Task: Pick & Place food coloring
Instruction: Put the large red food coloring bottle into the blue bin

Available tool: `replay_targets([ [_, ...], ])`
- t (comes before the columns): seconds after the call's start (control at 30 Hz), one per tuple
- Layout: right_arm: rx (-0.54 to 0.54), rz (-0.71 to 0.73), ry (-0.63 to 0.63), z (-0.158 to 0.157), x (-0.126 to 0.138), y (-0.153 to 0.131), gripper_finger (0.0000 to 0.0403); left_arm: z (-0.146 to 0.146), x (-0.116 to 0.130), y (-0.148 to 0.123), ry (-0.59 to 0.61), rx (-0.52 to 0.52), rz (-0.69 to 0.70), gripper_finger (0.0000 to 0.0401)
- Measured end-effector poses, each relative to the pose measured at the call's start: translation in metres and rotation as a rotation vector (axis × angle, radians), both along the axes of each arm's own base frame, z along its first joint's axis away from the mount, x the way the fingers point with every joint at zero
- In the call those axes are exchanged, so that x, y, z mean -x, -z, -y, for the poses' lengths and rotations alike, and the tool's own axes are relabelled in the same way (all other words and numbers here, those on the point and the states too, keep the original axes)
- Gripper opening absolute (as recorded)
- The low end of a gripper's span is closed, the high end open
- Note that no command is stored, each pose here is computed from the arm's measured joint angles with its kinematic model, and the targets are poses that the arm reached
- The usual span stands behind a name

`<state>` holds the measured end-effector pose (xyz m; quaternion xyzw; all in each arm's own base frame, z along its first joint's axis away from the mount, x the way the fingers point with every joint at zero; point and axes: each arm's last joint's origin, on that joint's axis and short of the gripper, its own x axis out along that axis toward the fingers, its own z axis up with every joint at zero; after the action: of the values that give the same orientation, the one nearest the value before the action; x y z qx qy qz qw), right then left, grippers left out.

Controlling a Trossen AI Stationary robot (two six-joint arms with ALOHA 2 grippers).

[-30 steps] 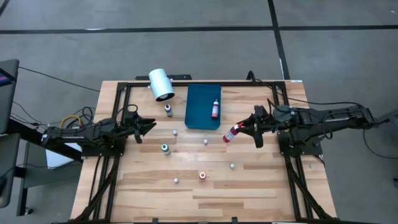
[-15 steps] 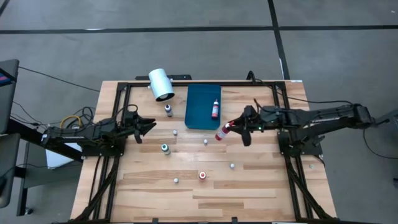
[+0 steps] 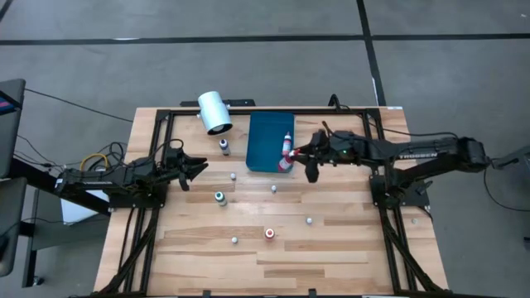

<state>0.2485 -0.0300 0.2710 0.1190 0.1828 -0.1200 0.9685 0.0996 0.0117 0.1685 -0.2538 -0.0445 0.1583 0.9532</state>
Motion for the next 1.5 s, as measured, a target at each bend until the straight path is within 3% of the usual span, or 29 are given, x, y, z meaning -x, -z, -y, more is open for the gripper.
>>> replay_targets([
  [0.17, 0.101, -0.130, 0.031, 0.014, -0.018, -0.009, 0.0107, 0.000, 0.000, 0.000, -0.001, 0.000, 0.000, 0.0136],
  [0.5, 0.224, -0.207, 0.064, 0.051, -0.049, -0.030, 0.0107, 0.000, 0.000, 0.000, 0.001, 0.000, 0.000, 0.0136],
  [0.97, 0.222, -0.352, 0.135, 0.098, -0.071, -0.039, 0.0108, 0.000, 0.000, 0.000, 0.002, 0.000, 0.000, 0.0136],
  [1.5, 0.209, -0.411, 0.132, 0.101, -0.068, -0.030, 0.0108, 0.000, 0.000, 0.000, 0.000, 0.000, 0.000, 0.0136],
])
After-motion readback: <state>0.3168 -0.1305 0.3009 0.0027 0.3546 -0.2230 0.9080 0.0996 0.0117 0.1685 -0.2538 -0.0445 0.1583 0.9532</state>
